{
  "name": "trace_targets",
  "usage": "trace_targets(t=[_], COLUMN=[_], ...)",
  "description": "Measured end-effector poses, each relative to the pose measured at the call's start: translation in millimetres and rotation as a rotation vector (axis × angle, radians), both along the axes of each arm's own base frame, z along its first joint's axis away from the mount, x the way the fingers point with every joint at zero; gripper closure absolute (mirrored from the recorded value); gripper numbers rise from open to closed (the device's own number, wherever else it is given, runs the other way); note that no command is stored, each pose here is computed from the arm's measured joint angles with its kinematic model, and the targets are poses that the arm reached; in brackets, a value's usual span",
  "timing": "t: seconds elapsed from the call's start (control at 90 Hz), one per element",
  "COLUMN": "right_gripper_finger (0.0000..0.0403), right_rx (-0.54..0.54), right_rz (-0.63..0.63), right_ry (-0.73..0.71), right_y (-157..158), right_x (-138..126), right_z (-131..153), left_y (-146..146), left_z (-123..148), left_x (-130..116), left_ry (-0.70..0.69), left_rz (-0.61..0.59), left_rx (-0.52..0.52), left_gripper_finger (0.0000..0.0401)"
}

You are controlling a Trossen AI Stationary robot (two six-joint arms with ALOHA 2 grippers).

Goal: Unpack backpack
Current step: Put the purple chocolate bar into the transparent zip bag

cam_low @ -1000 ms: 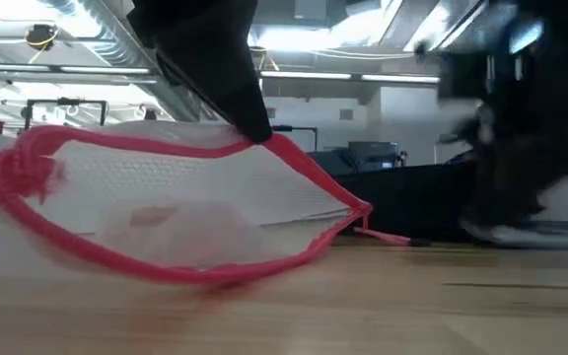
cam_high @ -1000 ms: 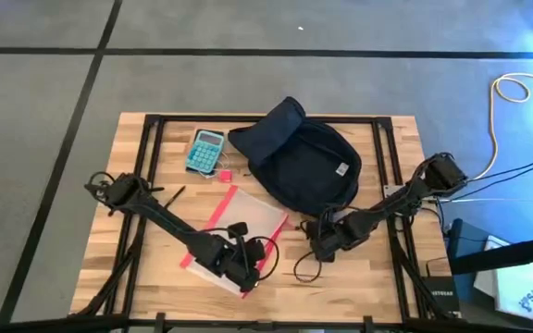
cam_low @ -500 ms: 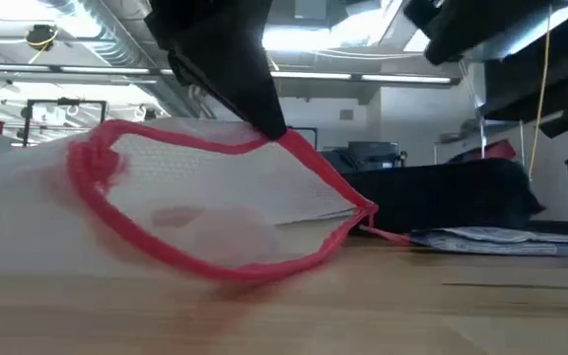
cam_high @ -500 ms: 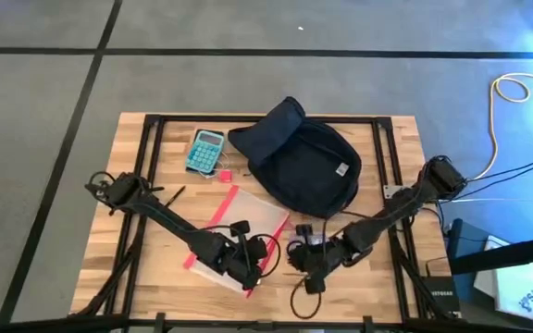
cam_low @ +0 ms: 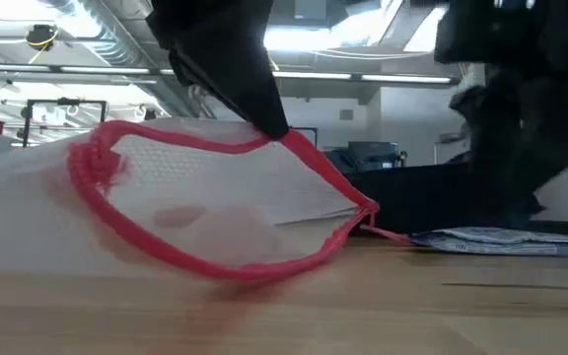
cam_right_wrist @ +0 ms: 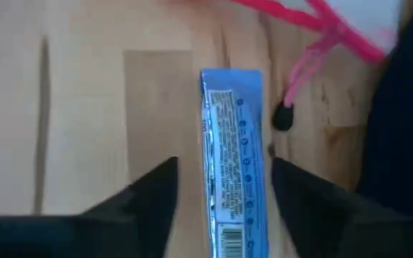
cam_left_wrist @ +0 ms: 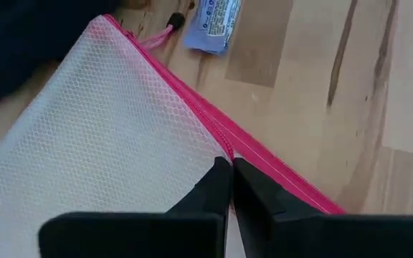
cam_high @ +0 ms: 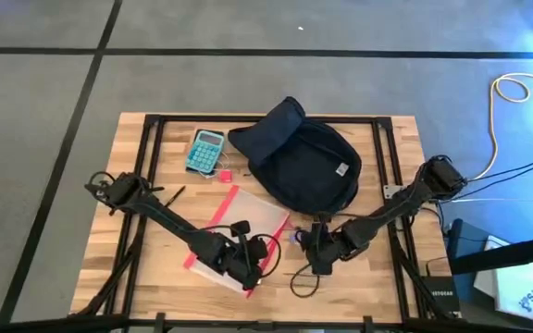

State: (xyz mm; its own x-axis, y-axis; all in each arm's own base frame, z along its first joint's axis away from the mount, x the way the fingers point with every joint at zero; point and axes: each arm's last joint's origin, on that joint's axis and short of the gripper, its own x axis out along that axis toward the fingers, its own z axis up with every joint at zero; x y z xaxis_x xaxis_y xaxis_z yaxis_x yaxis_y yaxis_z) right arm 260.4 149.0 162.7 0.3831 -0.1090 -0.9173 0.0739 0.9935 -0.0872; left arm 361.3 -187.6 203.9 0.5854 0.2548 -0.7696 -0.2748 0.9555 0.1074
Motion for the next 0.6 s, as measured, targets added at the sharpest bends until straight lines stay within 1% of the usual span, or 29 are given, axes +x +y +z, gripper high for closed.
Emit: trace_targets(t=[0.056, 0.144, 0.2, 0.278, 0.333, 0.4, 0.6], right_gripper_finger=[0.0143, 0.0103, 0.0089, 0.0084, 0.0088, 0.0104, 0.018], right_rx=[0.023, 0.01, 0.021, 0.084, 0.135, 0.159, 0.202], right_rz=[-0.016, -0.044, -0.074, -0.097, -0.098, -0.102, -0.101], right_ry=[0.03, 0.055, 0.035, 0.005, -0.01, -0.012, -0.028], right_y=[-6.6, -18.2, -23.8, -29.1, -31.3, -32.6, -30.3], right_x=[-3.0, -8.2, -8.2, -7.4, -6.5, -7.8, -5.3], right_z=[-9.1, -22.4, -28.7, -35.4, -38.6, -41.3, -40.5], left_y=[0.0, -0.2, -0.4, -0.5, -0.5, -0.5, -0.5], left_z=[0.0, 0.1, 0.3, 0.3, 0.3, 0.3, 0.1], left_x=[0.0, 0.3, 0.6, 0.7, 0.7, 0.7, 0.6], left_ry=[0.0, -0.002, -0.006, -0.005, -0.005, -0.004, -0.001], left_rz=[0.0, -0.006, -0.006, -0.009, -0.01, -0.011, -0.015], left_rx=[0.0, 0.002, -0.001, -0.003, -0.003, -0.003, 0.001], left_gripper_finger=[0.0401, 0.0401, 0.0401, 0.0401, 0.0401, 0.0401, 0.0401])
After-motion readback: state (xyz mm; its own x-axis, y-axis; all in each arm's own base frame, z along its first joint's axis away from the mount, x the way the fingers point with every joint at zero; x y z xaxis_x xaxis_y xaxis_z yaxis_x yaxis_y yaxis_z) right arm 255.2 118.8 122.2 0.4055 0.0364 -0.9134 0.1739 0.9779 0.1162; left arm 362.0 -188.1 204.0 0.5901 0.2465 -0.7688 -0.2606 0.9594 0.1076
